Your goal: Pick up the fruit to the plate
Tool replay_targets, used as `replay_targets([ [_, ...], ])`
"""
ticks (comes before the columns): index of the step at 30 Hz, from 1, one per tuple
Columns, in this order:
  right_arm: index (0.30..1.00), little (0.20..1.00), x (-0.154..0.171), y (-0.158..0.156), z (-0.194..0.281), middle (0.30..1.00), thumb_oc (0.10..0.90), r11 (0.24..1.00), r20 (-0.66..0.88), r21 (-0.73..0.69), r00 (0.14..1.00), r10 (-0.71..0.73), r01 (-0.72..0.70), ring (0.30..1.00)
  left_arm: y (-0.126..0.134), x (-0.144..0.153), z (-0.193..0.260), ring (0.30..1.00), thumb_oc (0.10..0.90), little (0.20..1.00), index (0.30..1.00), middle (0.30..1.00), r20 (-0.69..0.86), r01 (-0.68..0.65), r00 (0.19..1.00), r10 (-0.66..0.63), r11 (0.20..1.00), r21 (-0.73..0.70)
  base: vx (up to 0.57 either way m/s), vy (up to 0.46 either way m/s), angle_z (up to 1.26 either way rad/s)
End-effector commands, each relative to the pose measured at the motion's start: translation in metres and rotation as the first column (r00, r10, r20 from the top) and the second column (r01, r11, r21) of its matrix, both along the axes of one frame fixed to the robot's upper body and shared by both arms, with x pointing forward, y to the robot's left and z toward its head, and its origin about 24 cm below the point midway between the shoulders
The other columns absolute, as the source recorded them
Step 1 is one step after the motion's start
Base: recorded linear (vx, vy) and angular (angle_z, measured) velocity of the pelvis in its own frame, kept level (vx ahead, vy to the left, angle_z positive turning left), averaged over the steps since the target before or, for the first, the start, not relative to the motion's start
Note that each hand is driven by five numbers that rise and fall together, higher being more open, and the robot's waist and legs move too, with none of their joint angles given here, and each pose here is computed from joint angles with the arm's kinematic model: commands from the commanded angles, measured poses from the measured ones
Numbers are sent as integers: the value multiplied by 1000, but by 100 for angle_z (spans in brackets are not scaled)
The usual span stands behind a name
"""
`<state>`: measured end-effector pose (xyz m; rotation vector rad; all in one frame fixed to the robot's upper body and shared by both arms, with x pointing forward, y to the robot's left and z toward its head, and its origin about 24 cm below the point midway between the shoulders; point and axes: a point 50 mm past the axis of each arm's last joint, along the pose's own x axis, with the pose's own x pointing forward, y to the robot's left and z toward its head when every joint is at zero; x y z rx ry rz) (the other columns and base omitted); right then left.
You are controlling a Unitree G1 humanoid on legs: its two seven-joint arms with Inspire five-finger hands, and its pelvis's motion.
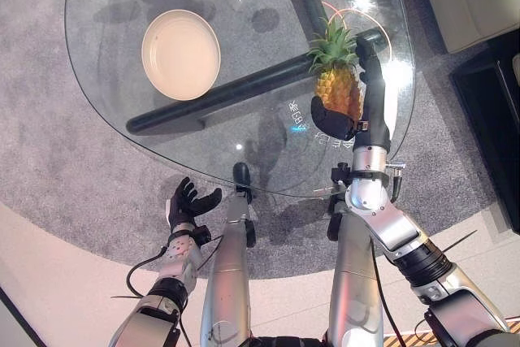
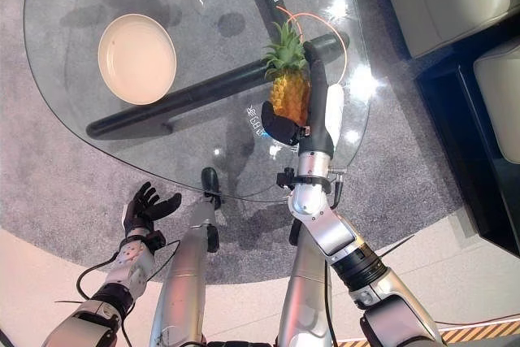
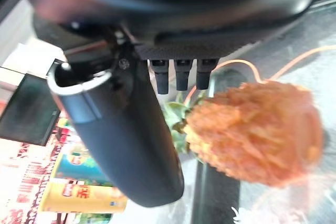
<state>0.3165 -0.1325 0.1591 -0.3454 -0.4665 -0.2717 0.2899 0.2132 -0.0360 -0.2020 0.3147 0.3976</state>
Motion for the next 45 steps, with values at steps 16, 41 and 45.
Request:
replay_targets([
  [16,900,900,-1,0,2,900,800,996,29,71,998,-63,61,900,16,-15,-8,900,800,900,900,900,-28,-42,999,44,996,80,0,0,0],
  [41,900,900,13,-3,-17,900,800,982,-83,38,980,-183,186,900,12,-12,-8,900,800,900,900,900,-31,-15,999,17,996,83,0,0,0],
  [45,900,900,16,-5,-23,900,800,971,-127,72,968,-218,229,900,10,-12,-8,900,800,900,900,900,-30,-10,999,12,997,82,0,0,0],
])
